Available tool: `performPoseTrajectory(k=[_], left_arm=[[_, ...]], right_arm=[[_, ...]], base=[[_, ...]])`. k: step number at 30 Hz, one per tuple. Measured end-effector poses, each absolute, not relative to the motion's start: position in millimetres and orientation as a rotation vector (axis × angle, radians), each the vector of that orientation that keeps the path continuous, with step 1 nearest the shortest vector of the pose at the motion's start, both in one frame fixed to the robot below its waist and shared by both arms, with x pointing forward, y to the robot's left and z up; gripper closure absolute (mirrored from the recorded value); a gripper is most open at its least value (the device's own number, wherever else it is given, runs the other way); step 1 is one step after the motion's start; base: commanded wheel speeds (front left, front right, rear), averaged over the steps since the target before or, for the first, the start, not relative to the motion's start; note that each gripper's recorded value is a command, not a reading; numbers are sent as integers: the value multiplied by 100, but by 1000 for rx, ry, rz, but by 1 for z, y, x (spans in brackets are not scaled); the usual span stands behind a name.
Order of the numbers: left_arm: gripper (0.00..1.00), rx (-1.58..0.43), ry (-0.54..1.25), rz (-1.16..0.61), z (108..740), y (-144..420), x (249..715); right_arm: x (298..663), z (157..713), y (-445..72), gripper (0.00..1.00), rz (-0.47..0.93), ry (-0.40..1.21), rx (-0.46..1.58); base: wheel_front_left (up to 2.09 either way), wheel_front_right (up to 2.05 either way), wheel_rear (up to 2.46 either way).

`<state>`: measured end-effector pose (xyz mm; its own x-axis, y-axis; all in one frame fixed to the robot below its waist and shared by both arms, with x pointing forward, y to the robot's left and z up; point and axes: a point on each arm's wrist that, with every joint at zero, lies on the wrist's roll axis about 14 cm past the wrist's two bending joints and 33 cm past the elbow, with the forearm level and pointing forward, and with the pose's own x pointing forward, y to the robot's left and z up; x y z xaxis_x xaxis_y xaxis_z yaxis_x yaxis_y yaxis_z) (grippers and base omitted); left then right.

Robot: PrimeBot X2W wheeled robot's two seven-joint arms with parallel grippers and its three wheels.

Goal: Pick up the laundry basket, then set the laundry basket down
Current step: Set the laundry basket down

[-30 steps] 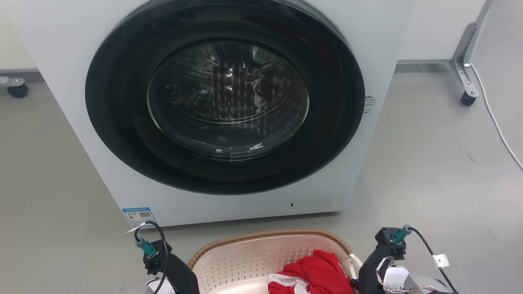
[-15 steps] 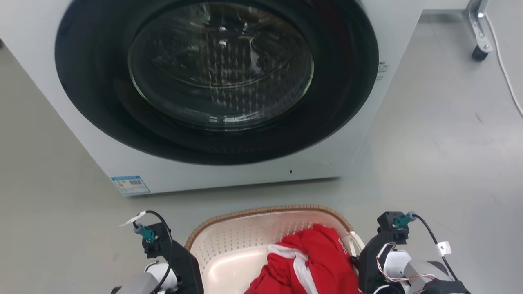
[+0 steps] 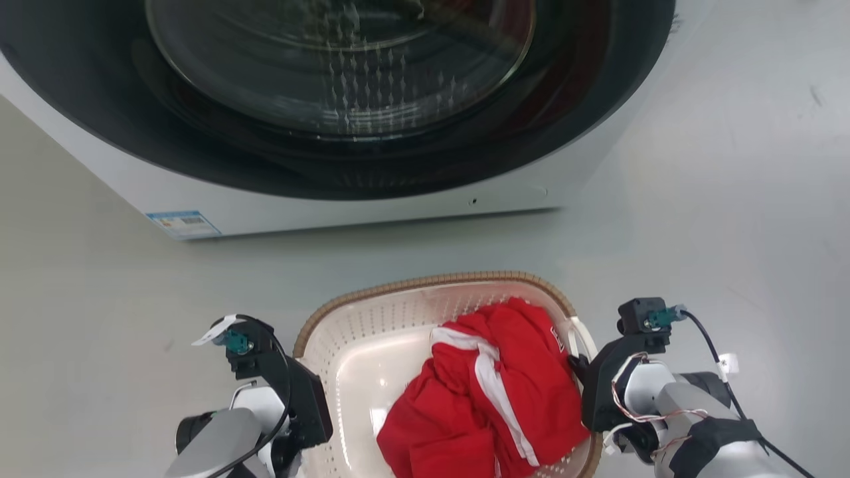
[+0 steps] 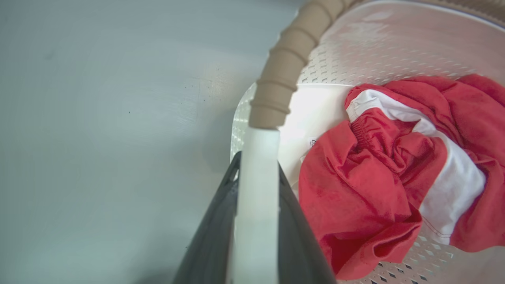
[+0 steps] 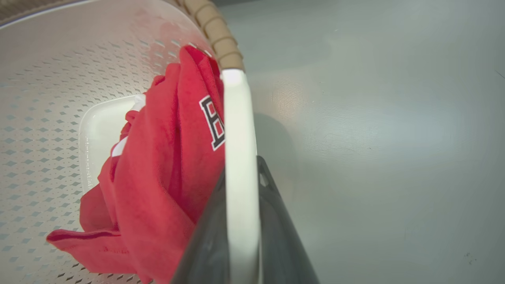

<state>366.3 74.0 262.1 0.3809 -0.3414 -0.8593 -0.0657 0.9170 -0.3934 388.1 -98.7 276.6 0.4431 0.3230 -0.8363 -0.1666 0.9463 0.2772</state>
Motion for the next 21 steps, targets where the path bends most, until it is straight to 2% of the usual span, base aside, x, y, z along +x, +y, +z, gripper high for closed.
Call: performPoseTrajectory(k=[21], left_arm=[[100,-366,1088,-167,202,75,427]], right_arm=[[440,211,-99,100,324,1051,109]], base=[[0,0,0]])
